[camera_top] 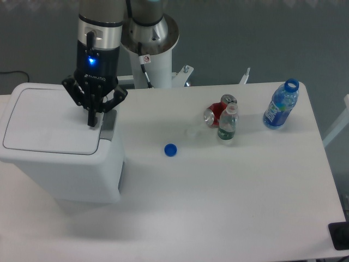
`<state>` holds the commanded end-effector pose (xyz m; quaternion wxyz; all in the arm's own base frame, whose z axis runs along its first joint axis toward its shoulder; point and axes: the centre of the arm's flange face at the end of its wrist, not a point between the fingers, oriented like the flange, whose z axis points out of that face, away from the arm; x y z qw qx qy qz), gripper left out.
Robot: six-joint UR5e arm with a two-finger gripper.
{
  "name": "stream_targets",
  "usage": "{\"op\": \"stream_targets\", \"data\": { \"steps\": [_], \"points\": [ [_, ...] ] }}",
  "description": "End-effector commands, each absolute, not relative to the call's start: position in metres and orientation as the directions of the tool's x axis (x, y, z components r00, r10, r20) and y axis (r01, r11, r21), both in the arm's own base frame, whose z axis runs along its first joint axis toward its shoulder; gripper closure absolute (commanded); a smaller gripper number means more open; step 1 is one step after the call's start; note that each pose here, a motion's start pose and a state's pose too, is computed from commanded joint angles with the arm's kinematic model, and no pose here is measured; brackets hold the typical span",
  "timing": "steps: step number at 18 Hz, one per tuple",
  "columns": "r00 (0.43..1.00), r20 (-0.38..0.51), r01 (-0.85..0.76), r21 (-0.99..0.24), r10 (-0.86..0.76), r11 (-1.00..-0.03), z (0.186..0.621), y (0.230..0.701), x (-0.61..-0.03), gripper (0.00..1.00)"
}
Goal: Close the trash can
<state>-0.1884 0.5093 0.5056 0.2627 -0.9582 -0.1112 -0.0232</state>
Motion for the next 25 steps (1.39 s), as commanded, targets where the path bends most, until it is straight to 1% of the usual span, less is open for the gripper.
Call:
{"op": "stream_targets", "data": {
  "steps": [22, 23, 24, 25],
  "points": [
    [0.978, 0.097, 0.207, -0.491, 0.183, -0.846, 0.499, 0.513, -0.191, 0.89],
    [0.978, 0.096, 0.207, -0.494, 0.183, -0.845, 0.500, 0.512, -0.192, 0.84],
    [0.977, 0.096, 0.211, -0.505, 0.188, -0.837, 0.507, 0.511, -0.196, 0.71],
    [0.977, 0.098, 0.213, -0.518, 0.190, -0.829, 0.513, 0.509, -0.197, 0.61]
  ]
}}
